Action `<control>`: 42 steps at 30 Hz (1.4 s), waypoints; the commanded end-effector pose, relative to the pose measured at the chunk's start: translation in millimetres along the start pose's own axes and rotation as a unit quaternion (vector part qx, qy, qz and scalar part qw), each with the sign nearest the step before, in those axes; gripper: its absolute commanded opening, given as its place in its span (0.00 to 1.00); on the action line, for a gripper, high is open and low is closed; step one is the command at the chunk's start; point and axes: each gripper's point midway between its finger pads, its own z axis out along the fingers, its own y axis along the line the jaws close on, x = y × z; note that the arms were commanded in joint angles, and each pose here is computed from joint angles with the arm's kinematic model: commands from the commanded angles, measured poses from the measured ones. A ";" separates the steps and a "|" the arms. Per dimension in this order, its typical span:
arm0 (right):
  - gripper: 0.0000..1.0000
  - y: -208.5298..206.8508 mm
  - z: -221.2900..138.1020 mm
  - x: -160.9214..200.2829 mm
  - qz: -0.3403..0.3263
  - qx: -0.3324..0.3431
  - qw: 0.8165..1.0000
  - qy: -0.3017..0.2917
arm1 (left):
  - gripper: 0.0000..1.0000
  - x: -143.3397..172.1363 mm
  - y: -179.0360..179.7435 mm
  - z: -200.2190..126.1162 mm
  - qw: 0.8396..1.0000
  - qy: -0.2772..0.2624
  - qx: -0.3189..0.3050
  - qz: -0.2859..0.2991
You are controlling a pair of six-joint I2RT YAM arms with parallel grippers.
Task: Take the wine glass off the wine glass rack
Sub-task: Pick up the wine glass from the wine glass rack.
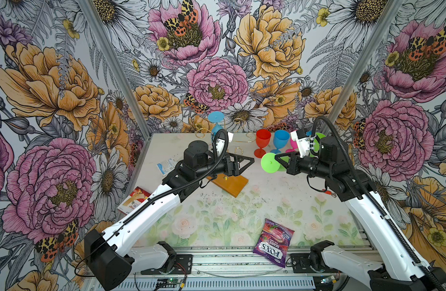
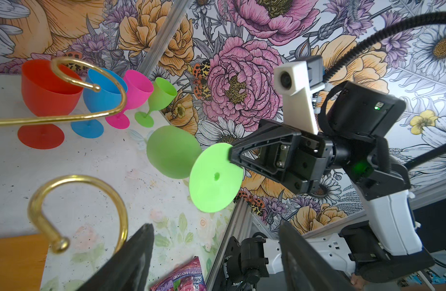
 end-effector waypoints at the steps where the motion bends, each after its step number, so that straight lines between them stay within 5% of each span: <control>1: 0.00 28.1 -2.2 -2.4 -0.047 -0.054 0.997 -0.002 | 0.79 4.9 -11.6 -3.1 1.000 0.008 0.027 -0.006; 17: 0.00 72.3 -7.2 0.2 -0.102 -0.121 0.987 -0.002 | 0.72 34.4 -29.8 2.0 0.996 0.056 0.065 -0.020; 28: 0.00 79.0 -9.8 -7.5 -0.097 -0.135 0.986 -0.021 | 0.55 53.5 -36.6 8.4 0.991 0.093 0.090 -0.025; 42: 0.00 70.1 1.4 -5.9 -0.081 -0.125 0.989 -0.018 | 0.21 61.9 -40.5 13.8 0.986 0.113 0.115 -0.031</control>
